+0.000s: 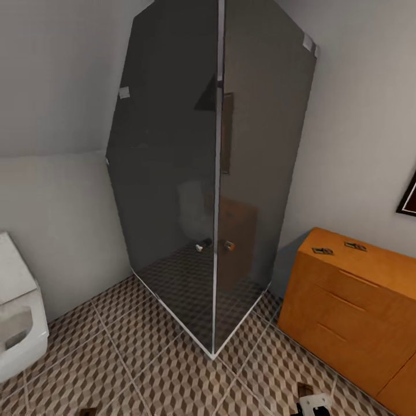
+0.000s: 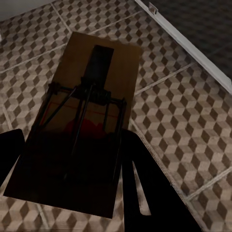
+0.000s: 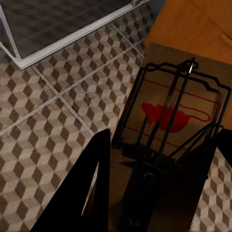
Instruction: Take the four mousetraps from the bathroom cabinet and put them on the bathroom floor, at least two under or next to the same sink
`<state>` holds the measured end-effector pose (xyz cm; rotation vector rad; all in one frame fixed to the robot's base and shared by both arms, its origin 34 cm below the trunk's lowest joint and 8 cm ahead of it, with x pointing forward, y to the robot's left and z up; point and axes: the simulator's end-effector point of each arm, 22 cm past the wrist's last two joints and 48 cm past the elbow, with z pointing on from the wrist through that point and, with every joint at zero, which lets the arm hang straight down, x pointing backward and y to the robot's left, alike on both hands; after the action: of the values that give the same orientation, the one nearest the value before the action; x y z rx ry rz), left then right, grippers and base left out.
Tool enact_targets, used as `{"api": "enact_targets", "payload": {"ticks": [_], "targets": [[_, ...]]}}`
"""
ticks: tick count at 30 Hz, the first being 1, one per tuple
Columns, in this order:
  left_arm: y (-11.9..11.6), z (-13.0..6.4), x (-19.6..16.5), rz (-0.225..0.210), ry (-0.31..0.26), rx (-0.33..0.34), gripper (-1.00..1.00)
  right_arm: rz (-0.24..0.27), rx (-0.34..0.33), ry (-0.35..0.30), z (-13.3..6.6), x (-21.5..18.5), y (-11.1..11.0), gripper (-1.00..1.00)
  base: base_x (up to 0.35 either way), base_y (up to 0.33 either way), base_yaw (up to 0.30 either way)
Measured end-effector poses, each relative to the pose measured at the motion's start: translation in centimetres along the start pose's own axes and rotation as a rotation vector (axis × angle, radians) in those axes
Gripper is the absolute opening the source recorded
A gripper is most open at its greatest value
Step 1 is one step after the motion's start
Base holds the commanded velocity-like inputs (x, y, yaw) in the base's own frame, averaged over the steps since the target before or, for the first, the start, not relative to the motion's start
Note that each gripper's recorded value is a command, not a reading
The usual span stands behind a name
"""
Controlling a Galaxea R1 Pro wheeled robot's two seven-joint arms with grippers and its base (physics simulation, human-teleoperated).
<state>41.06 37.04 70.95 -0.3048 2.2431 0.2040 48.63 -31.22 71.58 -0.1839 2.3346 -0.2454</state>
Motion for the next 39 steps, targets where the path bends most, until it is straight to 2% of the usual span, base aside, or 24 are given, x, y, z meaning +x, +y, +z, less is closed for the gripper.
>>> {"api": "enact_targets", "payload": {"ticks": [39], "targets": [[-0.35,-0.04,0.08,-0.004,0.001,0.004,-1.00,-0.001,0.002,0.001,-0.02,0.07,-0.03,-1.00,0.000,0.000,0.300]]}}
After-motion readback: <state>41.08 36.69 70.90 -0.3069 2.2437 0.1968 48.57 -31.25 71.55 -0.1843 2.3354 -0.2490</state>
